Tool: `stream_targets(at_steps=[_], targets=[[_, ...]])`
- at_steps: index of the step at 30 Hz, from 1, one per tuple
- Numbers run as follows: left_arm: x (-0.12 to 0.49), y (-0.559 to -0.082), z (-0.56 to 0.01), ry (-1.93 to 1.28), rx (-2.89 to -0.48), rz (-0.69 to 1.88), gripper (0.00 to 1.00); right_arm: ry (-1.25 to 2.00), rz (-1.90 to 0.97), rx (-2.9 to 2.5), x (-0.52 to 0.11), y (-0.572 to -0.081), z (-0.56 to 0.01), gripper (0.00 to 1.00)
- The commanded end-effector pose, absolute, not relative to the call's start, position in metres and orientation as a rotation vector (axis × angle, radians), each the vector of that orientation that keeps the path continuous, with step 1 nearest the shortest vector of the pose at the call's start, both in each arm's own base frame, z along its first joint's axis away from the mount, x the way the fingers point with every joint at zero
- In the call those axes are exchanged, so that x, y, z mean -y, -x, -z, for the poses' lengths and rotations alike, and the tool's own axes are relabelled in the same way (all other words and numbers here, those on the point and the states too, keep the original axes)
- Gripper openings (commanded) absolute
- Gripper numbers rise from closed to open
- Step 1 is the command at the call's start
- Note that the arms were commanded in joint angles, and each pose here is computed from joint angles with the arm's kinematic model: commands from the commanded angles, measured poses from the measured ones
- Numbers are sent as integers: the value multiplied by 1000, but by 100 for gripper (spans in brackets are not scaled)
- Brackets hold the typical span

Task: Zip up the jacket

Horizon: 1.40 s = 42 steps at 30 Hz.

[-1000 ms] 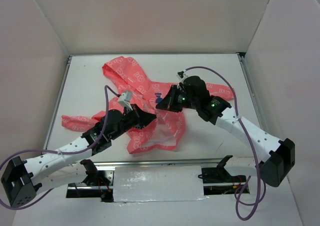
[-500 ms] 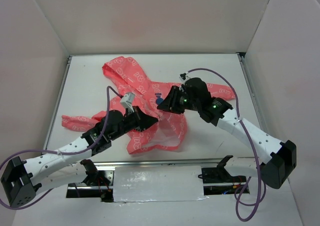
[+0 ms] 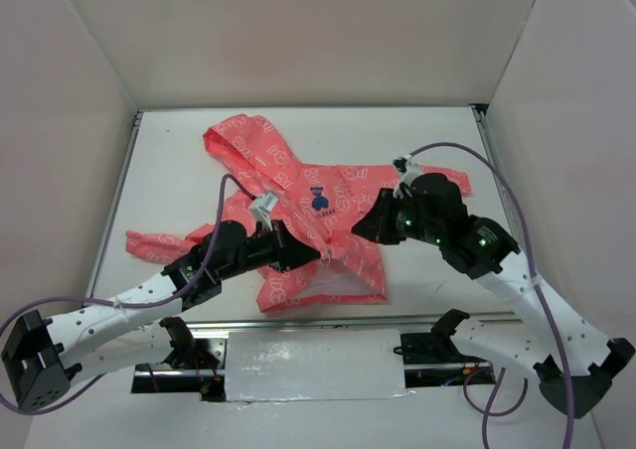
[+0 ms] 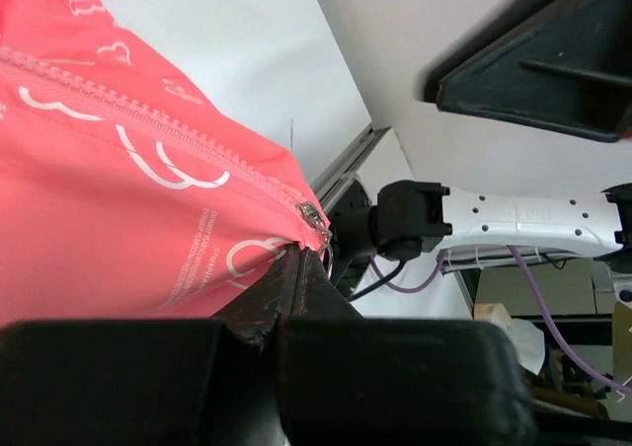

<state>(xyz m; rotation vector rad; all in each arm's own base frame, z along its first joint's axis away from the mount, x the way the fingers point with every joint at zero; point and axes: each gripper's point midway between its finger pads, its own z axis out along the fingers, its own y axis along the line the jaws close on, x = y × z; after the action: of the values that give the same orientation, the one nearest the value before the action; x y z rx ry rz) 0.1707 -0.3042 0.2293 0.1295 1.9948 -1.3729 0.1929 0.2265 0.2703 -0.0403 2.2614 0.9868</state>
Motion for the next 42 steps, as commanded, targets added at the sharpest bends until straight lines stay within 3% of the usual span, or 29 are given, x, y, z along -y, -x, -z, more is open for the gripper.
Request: stream_targets(at_steps=[1, 2, 5, 7, 8, 10, 15, 20, 42], targets=[[314, -163, -252, -179, -1957, 1454, 0, 188, -907, -2271, -207, -170, -273, 9], [314, -162, -252, -176, -1957, 1459, 0, 214, -916, -2291, -208, -164, -268, 0], [313, -163, -248, -172, -1967, 1453, 0, 244, -925, -2326, -214, -151, -256, 0], [313, -162, -249, -168, -1963, 1461, 0, 196, -1043, -2322, -222, -141, -259, 15], [313, -162, -247, -166, -1967, 1460, 0, 196, -1122, -2262, -232, -141, -271, 29], [313, -162, -246, -163, -1971, 1458, 0, 138, -1196, -2256, -238, -137, -273, 38], [311, -161, -242, -151, -1977, 1457, 0, 49, -1387, -2341, -263, -121, -259, 36], [311, -161, -242, -134, -1975, 1461, 0, -252, -1628, -2269, -270, -119, -257, 36], [313, -154, -238, -124, -1980, 1501, 0, -402, -1609, -2270, -278, -132, -226, 38]])
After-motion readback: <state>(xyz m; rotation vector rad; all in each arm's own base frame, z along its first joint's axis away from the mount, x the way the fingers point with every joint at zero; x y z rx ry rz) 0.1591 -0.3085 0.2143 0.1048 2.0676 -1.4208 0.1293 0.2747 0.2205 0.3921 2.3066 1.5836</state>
